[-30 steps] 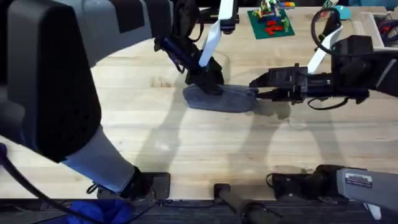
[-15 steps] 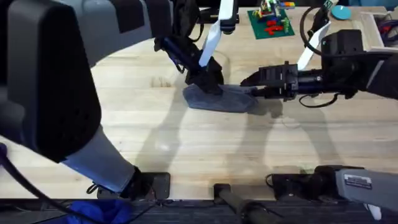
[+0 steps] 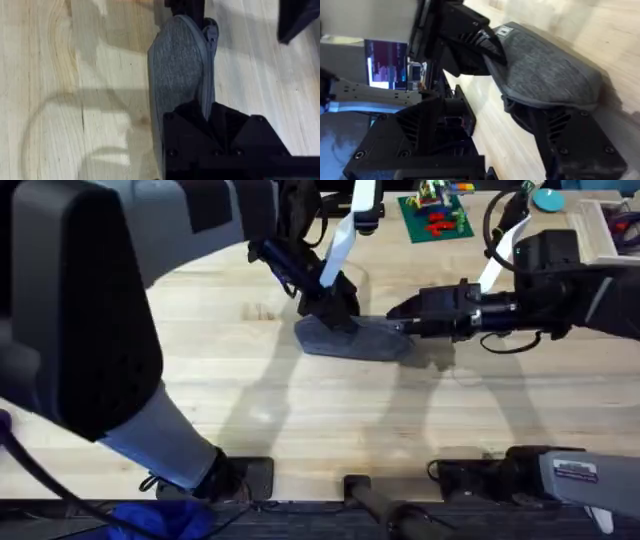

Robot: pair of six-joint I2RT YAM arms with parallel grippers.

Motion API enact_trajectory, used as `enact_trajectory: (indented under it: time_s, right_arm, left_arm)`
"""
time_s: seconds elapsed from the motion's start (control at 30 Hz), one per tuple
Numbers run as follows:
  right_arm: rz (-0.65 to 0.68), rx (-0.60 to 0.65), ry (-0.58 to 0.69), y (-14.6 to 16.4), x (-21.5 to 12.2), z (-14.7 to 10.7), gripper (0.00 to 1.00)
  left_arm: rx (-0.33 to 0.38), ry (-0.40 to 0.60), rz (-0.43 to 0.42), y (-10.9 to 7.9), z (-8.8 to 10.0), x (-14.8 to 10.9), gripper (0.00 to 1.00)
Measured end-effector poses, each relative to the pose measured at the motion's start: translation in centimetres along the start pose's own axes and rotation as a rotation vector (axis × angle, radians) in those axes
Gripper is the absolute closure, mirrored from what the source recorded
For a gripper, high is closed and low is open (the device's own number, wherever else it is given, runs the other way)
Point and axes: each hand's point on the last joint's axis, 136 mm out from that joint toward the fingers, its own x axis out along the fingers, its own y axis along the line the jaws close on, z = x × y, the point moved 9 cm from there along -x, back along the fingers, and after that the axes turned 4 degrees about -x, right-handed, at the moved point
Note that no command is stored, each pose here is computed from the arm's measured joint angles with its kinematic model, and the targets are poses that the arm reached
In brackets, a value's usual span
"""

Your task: Unzip the bag, pick up the pens from the table one at a time and place them inside, then zip the bag closed.

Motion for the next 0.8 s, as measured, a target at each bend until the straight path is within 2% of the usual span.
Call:
enact_trajectory:
  time_s: [0.3, 0.8]
  right_arm:
    - [0.080, -0.023, 0.001, 0.6, 0.0, -0.2, 0.006]
    - [0.108, -0.037, 0.022, 0.9, -0.1, -1.1, 0.006]
  left_arm:
    - [-0.003, 0.001, -0.003, -0.1, 0.0, 0.0, 0.958]
    - [-0.009, 0.004, -0.009, -0.2, -0.1, 0.0, 0.958]
